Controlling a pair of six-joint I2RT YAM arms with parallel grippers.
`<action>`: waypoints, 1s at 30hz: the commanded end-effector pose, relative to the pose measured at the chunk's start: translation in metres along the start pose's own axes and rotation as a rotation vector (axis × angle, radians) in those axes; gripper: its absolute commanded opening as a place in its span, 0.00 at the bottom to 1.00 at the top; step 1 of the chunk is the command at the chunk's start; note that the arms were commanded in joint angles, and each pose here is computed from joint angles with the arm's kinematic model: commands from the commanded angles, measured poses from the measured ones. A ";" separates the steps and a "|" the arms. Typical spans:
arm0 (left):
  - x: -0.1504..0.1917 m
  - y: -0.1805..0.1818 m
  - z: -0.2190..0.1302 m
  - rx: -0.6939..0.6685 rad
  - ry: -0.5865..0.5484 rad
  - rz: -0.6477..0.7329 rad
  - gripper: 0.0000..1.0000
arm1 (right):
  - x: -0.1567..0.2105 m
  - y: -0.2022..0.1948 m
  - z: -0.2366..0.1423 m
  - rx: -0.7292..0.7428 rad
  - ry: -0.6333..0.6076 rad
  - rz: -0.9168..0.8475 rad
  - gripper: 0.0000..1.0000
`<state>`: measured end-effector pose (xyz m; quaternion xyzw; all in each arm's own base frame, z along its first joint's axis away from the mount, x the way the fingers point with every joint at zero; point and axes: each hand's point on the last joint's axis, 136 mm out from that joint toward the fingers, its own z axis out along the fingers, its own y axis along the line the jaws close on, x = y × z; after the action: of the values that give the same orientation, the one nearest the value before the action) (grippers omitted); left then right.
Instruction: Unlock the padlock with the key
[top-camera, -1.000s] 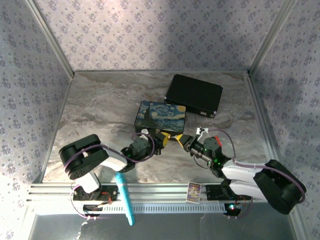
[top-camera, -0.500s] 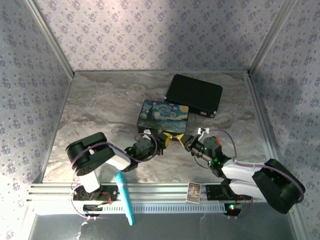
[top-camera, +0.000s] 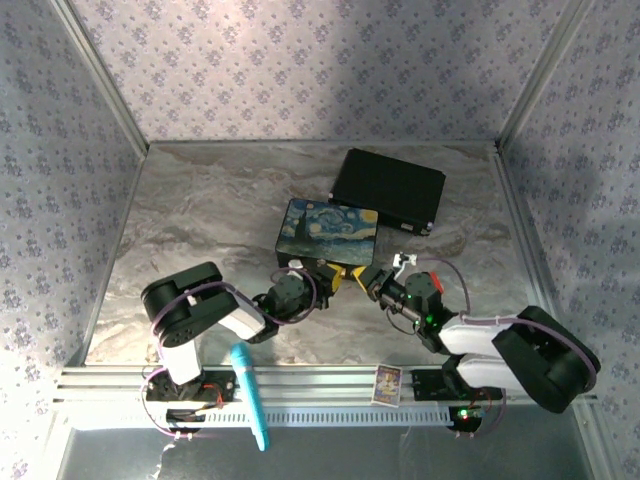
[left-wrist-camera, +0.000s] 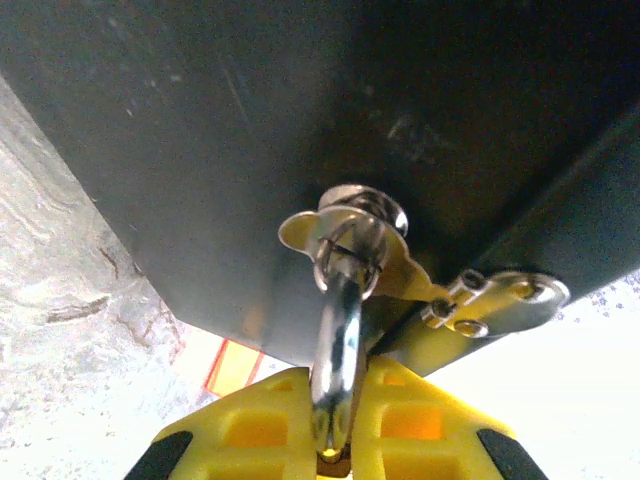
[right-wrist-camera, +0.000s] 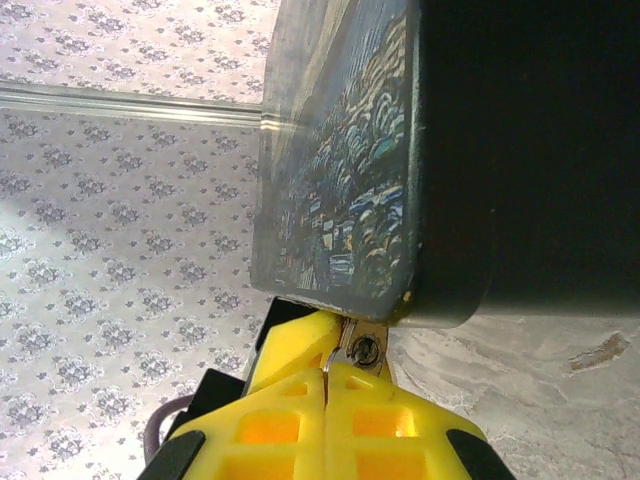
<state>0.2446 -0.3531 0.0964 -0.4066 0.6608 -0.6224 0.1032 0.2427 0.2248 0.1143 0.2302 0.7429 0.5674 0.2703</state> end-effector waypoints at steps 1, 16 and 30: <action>0.046 -0.064 -0.001 0.218 0.158 -0.045 0.00 | 0.008 -0.012 -0.002 0.025 0.026 0.017 0.00; 0.059 -0.066 0.002 0.215 0.211 -0.039 0.00 | 0.003 -0.018 0.004 0.057 0.068 -0.045 0.00; 0.062 -0.065 0.000 0.202 0.223 -0.002 0.00 | 0.013 -0.024 0.018 0.044 0.150 -0.069 0.00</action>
<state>0.2498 -0.3529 0.0935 -0.4091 0.6653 -0.6139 0.1149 0.2550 0.2233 0.0877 0.2139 0.7663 0.5486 0.2570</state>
